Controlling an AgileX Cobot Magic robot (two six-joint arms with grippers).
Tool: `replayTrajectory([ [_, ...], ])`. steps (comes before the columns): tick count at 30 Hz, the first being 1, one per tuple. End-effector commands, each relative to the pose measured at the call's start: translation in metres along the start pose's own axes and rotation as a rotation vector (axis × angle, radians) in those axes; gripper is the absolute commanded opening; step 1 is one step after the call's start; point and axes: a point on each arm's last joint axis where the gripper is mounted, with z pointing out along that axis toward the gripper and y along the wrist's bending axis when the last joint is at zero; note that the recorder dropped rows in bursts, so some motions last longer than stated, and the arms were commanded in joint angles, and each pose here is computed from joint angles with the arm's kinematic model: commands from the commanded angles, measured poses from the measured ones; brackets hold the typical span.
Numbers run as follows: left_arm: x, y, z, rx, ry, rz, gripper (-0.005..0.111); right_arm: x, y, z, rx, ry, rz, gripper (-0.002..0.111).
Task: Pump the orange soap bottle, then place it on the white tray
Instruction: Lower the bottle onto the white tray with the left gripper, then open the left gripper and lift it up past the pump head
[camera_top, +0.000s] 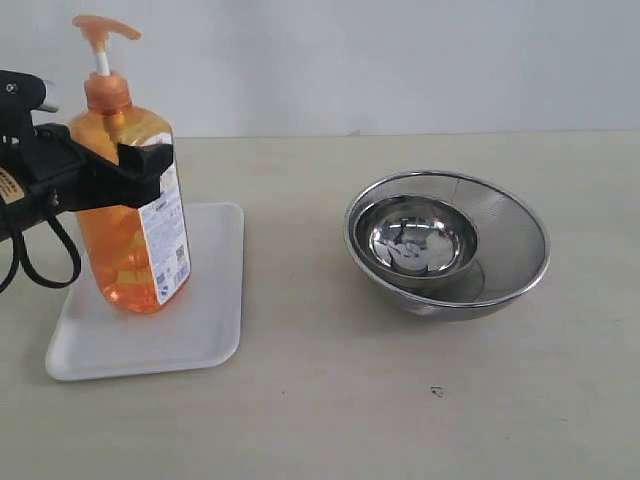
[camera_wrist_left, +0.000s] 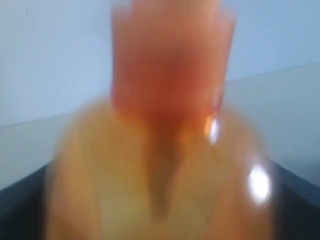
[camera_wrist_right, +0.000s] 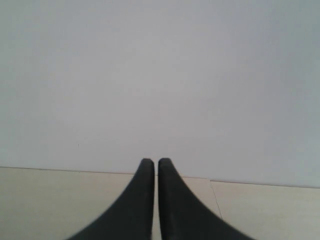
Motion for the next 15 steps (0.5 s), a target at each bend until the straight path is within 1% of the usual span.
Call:
replayTrajectory([
  [1,-0.0105,0.0009,-0.0005,-0.003,-0.076,-0.014,0.089,-0.0024,-0.0033,-0.0037,0.01,-0.021,-0.002,0.0],
  [3,-0.0105,0.0009,-0.0005,-0.003,-0.076,-0.014,0.094,-0.0024,-0.0033,-0.0037,0.01,-0.021,-0.002,0.0],
  [6,-0.0105,0.0009,-0.0005,-0.003,-0.076,-0.014,0.097,-0.0022,-0.0033,-0.0037,0.01,-0.019,0.002,0.0],
  [15,-0.0112,0.0008,-0.0009,-0.003,-0.079,-0.014,0.097,-0.0022,-0.0033,-0.0037,0.01,-0.019,-0.001,0.0],
])
